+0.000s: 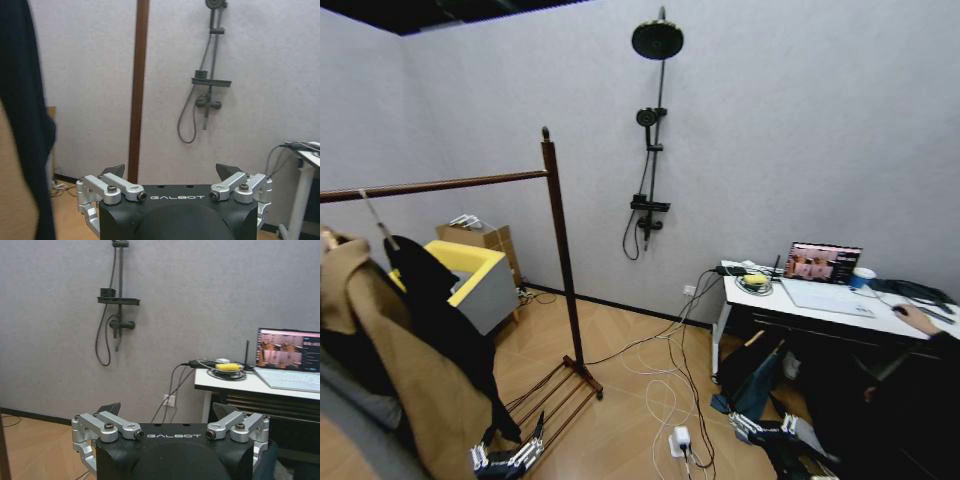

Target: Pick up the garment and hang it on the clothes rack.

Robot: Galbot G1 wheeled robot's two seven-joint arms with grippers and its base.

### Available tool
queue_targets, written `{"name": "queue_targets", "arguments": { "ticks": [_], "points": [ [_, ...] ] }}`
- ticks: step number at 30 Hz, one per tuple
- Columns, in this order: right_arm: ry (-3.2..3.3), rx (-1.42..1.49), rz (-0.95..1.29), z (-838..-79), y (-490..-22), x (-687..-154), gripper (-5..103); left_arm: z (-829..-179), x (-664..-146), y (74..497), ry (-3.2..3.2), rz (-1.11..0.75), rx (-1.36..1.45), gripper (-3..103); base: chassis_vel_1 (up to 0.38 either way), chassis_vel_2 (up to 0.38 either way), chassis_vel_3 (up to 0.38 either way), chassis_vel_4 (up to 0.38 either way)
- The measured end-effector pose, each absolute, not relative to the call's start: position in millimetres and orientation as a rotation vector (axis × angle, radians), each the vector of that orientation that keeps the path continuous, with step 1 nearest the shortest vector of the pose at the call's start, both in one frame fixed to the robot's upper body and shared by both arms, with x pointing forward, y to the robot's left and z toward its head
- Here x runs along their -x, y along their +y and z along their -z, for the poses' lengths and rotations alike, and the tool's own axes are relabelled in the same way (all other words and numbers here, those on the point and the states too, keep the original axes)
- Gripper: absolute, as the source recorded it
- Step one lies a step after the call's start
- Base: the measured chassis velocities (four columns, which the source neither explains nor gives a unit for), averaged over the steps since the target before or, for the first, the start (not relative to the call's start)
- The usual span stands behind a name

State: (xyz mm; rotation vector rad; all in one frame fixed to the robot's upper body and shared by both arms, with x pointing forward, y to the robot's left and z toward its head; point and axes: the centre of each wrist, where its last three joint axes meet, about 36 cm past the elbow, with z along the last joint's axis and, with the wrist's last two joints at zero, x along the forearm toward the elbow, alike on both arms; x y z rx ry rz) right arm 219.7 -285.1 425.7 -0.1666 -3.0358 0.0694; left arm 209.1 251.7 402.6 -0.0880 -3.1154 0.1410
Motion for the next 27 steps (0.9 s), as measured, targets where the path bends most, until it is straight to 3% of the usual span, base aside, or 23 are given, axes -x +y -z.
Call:
{"name": "queue_targets", "arguments": {
  "ticks": [14, 27],
  "points": [
    [-3.036, 0.167, -0.069, -425.7, -285.2, -219.7, 100, -402.6, -209.2, 251.7, -3.115, -0.141, 0.088, 100, -0.120, -0.113, -0.126, -0.118],
    [-3.036, 0.167, -0.069, -425.7, -285.1, -219.7, 100, -402.6, -209.2, 251.7, -3.115, -0.141, 0.088, 100, -0.013, -0.020, -0.015, -0.017]
  ]
}}
